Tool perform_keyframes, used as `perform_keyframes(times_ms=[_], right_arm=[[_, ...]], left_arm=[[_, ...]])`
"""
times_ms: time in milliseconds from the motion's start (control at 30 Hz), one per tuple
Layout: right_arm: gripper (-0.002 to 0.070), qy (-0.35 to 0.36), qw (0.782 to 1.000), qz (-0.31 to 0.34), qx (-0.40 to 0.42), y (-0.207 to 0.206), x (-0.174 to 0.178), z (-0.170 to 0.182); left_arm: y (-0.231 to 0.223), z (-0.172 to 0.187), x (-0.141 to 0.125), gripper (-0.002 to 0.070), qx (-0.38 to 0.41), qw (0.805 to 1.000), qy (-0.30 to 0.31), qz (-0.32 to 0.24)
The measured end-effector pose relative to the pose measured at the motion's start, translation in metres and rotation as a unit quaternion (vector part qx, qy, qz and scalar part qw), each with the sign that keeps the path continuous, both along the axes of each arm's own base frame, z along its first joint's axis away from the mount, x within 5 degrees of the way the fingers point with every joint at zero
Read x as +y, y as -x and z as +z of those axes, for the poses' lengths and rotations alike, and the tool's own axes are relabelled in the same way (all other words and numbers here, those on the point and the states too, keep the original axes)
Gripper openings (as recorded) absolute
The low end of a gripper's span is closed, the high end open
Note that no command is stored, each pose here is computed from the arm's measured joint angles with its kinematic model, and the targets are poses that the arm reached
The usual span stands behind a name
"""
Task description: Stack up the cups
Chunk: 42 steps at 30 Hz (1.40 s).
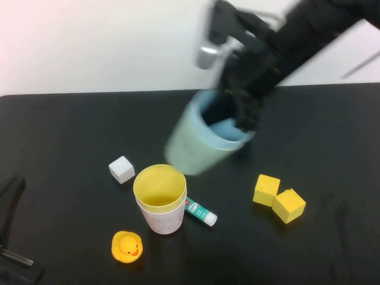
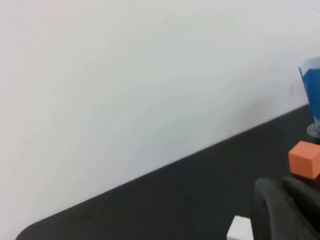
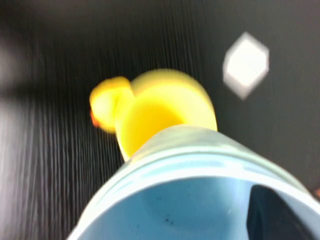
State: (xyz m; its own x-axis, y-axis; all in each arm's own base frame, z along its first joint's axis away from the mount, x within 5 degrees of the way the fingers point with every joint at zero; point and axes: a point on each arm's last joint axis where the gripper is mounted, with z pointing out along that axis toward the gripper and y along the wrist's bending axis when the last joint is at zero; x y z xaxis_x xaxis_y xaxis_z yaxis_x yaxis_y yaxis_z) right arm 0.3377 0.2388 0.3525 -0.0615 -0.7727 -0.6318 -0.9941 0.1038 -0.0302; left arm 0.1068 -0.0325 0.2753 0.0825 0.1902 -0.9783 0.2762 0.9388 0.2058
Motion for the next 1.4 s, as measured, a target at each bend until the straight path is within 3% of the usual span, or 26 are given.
perform_keyframes(times_ms=[133,267,533,600,767,900,1033,1233,1400], right_arm=[[0.0058,0.019,0.997,0.045,-0.065,0.016,0.039,0.015],[0.0058,0.07,0.993,0.06,-0.078,0.015,0.065,-0.009],[0.0067,0.109,0.992,0.052,-0.044,0.0,0.076,-0.051],[0.0101,0.11,0.992,0.047,-0.041,0.0,0.076,-0.052],[0.0272,0.098,0.993,0.041,-0.046,0.0,0.078,-0.042],[0.0307,0.08,0.995,0.04,-0.049,0.003,0.078,-0.024],[0.0265,0.056,0.995,0.031,-0.075,0.012,0.07,0.009],[0.0055,0.041,0.985,-0.008,-0.17,0.046,0.029,0.086],[0.0008,0.056,0.962,-0.088,-0.253,0.085,-0.027,0.142]], left_arm=[[0.0,0.001,0.0,0.0001,-0.006,1.0,0.003,0.001],[0.0,0.001,0.0,0.0001,-0.007,1.0,0.003,0.001],[0.0,0.001,0.0,0.0001,-0.007,1.0,0.003,0.001],[0.0,0.001,0.0,0.0001,-0.007,1.0,0.003,0.001],[0.0,0.001,0.0,0.0001,-0.007,1.0,0.003,0.001],[0.0,0.001,0.0,0.0001,-0.007,1.0,0.003,0.001],[0.0,0.001,0.0,0.0001,-0.004,1.0,0.002,0.0],[0.0,0.001,0.0,0.0001,-0.004,1.0,0.002,0.0],[0.0,0.001,0.0,0.0001,-0.003,1.0,0.005,0.0]])
